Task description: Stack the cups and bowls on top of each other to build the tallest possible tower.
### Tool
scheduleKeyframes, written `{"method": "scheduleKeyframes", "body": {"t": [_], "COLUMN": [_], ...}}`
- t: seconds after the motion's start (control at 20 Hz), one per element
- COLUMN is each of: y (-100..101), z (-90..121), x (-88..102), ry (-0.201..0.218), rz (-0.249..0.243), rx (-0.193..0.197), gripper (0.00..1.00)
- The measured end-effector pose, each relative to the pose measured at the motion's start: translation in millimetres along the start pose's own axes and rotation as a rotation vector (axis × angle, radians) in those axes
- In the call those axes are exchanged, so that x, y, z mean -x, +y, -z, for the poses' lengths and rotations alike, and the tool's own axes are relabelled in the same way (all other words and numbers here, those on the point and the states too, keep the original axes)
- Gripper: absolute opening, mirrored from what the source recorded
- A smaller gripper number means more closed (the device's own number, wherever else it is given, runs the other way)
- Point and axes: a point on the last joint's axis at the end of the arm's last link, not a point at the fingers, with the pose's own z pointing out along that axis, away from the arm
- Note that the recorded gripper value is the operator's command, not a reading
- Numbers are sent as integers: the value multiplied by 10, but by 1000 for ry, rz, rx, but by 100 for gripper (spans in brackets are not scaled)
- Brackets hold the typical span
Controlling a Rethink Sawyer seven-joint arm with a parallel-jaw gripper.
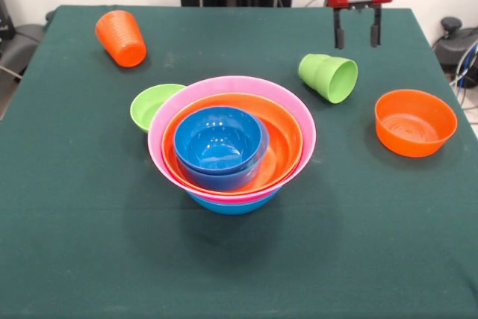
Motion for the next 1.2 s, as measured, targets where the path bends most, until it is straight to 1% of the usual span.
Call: {"method": "scheduleKeyframes", "body": {"t": [0.05,0.2,0.6,0.85,1.0,1.2], "y": [39,38,-217,-385,-436,-457], "z": [-34,-64,-138,-119,-113,-118], "x": [-57,-98,-194,-161,-133,-63], "ry": [-1,-8,6,-2,-8,-21], "rz": [6,10,-7,-20,-23,-25], "rx": [-1,-4,-55,-90,-99,-103], "gripper": [100,100,100,100,100,100]}}
